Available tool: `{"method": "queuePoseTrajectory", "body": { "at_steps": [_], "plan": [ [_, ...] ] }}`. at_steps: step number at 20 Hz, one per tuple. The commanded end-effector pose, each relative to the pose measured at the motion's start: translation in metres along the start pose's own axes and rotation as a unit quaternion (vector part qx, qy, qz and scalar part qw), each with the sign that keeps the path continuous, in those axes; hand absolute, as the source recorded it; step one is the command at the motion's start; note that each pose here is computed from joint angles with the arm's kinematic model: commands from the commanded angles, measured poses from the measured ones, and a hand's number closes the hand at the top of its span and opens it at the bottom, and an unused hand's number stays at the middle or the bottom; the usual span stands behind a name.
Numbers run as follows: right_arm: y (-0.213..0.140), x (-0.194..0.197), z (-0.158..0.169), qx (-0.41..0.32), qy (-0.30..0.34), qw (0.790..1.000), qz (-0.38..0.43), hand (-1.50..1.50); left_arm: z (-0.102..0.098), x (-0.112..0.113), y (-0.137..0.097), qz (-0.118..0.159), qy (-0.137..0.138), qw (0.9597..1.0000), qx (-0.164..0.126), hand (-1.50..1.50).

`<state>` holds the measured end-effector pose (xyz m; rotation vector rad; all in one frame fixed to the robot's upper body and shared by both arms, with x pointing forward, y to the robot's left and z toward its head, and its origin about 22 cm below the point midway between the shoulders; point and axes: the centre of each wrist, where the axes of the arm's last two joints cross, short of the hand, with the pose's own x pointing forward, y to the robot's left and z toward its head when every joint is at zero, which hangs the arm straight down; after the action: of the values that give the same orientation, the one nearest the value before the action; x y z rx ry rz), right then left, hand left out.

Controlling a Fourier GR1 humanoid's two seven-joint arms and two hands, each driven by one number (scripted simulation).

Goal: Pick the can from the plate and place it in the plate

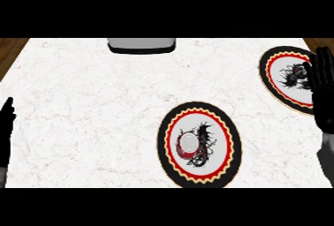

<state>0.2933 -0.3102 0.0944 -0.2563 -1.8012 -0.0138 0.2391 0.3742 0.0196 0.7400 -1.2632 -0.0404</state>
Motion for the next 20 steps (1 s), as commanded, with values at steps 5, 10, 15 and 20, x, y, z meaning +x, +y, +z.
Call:
{"method": "queuePoseTrajectory", "body": {
  "at_steps": [5,10,15,20],
  "plan": [
    [0.063,0.002,0.028,0.119,0.004,0.989,-0.084,1.5,0.01,0.038,-0.049,0.113,-0.069,0.982,-0.135,0.0],
    [0.049,-0.038,0.06,-0.073,-0.013,0.997,0.029,-1.5,0.017,0.038,-0.073,0.154,-0.042,0.9719,-0.173,0.0],
    [0.095,-0.072,0.134,0.036,-0.03,0.998,0.039,-1.5,0.014,0.05,-0.077,0.16,-0.055,0.9651,-0.2,0.0],
    [0.082,-0.057,0.15,0.115,-0.014,0.982,0.151,-1.5,0.004,0.048,-0.078,0.163,-0.053,0.9648,-0.2,0.0]
  ]
}}
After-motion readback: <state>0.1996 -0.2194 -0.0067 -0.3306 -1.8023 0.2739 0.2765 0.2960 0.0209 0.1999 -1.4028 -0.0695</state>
